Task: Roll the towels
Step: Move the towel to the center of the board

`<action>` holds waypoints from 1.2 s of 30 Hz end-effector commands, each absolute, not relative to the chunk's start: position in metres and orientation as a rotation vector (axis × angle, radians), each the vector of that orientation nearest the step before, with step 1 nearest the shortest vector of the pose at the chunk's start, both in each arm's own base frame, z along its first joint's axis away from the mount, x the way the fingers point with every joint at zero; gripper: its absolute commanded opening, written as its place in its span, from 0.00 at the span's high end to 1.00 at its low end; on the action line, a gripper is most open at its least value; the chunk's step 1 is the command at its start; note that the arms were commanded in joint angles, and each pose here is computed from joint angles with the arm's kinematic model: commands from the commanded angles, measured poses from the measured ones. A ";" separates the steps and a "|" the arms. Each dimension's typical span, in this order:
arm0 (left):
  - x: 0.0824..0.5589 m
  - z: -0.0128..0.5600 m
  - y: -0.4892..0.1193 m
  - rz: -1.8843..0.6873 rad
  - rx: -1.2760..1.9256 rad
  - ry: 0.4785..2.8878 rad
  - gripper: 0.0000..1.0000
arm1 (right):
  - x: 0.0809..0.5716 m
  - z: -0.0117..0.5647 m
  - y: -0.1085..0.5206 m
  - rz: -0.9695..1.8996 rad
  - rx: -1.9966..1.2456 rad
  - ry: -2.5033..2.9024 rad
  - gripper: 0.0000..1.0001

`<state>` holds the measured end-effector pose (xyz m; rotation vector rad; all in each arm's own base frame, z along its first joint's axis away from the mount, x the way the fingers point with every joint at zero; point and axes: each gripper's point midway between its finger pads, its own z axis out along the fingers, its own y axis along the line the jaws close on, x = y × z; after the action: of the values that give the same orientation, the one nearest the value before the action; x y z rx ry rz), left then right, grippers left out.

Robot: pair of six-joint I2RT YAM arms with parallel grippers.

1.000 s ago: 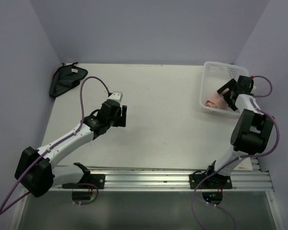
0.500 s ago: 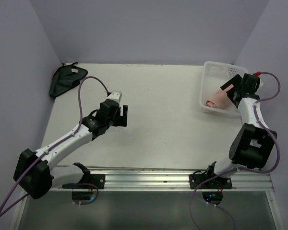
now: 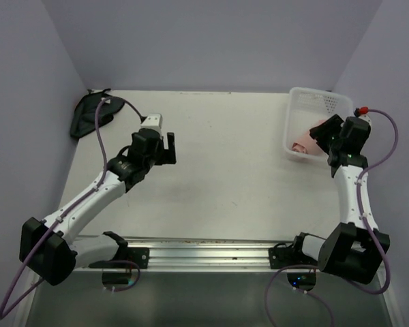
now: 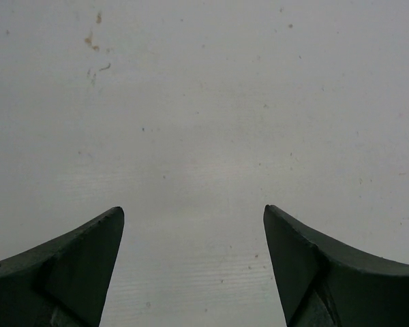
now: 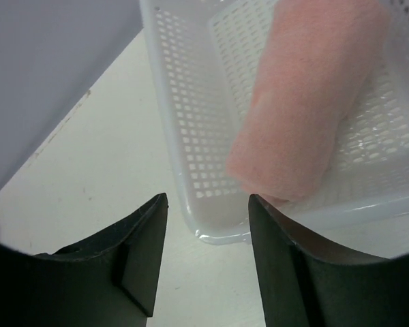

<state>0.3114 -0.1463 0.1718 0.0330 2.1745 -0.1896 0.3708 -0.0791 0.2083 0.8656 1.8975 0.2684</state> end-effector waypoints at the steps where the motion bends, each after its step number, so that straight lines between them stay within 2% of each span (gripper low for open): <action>1: 0.345 0.206 -0.128 -0.157 -0.108 2.090 0.13 | 0.377 0.241 -0.041 0.399 0.666 1.858 0.47; 4: 0.375 0.219 -0.102 -0.112 -0.217 2.057 0.12 | 0.378 0.250 -0.001 0.451 0.516 1.881 0.61; 8: 0.425 0.236 -0.048 0.040 -0.377 2.016 0.12 | 0.372 0.253 0.071 0.564 0.270 1.934 0.66; 10: 0.445 0.221 -0.009 0.151 -0.446 2.046 0.12 | 0.362 0.249 0.112 0.654 0.147 1.970 0.69; 12: 0.466 0.231 0.026 0.231 -0.508 2.000 0.11 | 0.353 0.243 0.135 0.716 0.068 1.987 0.71; 13: 0.479 0.208 0.034 0.272 -0.499 2.051 0.11 | 0.344 0.238 0.155 0.771 0.002 2.007 0.72; 14: 0.491 0.218 0.044 0.285 -0.514 2.045 0.11 | 0.339 0.232 0.163 0.792 -0.024 2.023 0.73; 15: 0.501 0.191 0.064 0.353 -0.543 2.103 0.11 | 0.330 0.229 0.179 0.835 -0.084 2.036 0.73; 16: 0.508 0.188 0.070 0.376 -0.544 2.118 0.11 | 0.325 0.225 0.186 0.851 -0.100 2.050 0.73; 17: 0.518 0.198 0.088 0.406 -0.575 2.089 0.11 | 0.319 0.218 0.192 0.872 -0.119 2.067 0.73; 19: 0.527 0.170 0.115 0.481 -0.597 2.141 0.11 | 0.303 0.211 0.214 0.938 -0.192 2.084 0.72; 24: 0.550 0.153 0.157 0.582 -0.610 2.131 0.11 | 0.283 0.196 0.236 1.022 -0.271 2.115 0.71; 29: 0.570 0.127 0.173 0.619 -0.599 2.138 0.10 | 0.280 0.197 0.246 1.092 -0.284 2.106 0.71; 36: 0.588 0.084 0.161 0.443 -0.574 2.191 0.15 | 0.286 0.188 0.250 1.104 -0.272 2.143 0.71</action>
<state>0.5721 0.1611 0.0782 -0.6000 2.2371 0.5175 0.2826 0.2413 0.1733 -0.2445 2.1968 1.0545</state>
